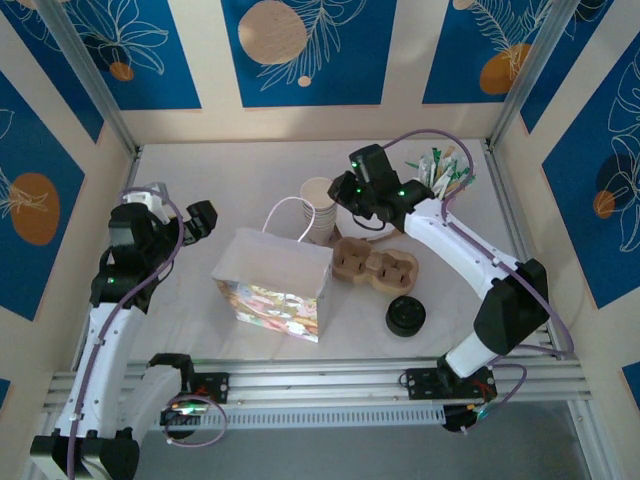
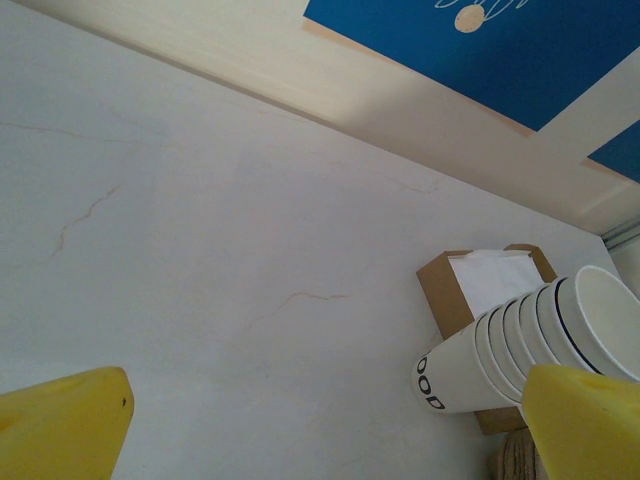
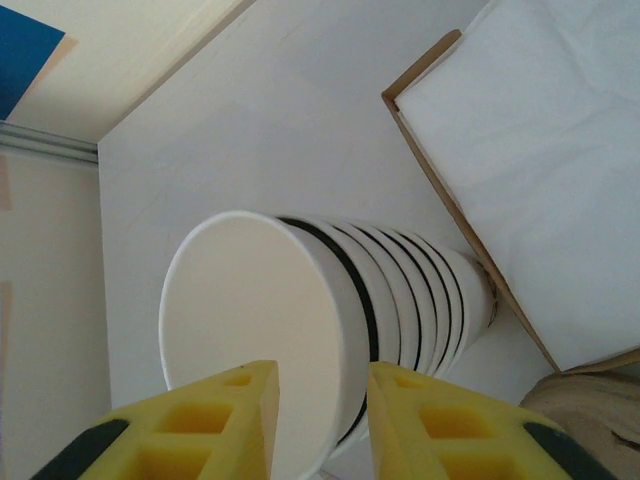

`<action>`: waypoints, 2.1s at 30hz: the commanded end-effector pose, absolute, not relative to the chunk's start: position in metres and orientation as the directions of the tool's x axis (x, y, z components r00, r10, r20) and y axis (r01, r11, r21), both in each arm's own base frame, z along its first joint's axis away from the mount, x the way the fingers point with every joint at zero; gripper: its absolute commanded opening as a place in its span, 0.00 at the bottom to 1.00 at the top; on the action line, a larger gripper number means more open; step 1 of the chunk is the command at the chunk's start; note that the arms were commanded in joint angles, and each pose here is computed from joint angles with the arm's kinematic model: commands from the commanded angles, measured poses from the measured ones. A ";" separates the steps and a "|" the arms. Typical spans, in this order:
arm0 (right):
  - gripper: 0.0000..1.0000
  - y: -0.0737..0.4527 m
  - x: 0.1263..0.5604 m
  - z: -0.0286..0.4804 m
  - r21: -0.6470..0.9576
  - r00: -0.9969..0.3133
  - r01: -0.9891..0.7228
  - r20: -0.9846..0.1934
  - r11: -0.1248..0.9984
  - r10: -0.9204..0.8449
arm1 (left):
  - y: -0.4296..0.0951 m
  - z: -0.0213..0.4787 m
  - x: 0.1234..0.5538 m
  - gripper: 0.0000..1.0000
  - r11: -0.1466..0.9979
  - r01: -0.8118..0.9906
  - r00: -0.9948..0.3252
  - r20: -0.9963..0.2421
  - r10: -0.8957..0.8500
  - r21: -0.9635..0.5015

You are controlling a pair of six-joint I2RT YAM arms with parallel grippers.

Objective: Pack the takeout coffee

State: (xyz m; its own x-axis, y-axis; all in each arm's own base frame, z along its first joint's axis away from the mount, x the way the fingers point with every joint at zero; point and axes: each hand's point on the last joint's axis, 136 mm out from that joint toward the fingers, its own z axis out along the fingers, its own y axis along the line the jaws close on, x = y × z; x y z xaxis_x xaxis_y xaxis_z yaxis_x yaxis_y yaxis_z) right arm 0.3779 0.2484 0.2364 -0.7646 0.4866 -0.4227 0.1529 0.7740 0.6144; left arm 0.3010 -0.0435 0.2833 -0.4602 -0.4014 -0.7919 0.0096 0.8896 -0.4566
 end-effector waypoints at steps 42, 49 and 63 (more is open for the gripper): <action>0.01 0.248 0.384 0.253 0.546 -0.715 0.181 -0.498 0.818 0.491 | -0.040 0.287 0.303 0.99 0.885 -0.007 -0.450 -0.789 -0.418 -0.466; 0.00 0.243 0.381 0.279 0.575 -0.686 0.151 -0.524 0.804 0.504 | -0.039 0.286 0.303 0.99 0.886 -0.012 -0.453 -0.788 -0.417 -0.463; 0.00 0.215 0.358 0.356 0.647 -0.572 0.051 -0.605 0.760 0.554 | -0.037 0.285 0.303 0.99 0.889 -0.022 -0.455 -0.787 -0.417 -0.458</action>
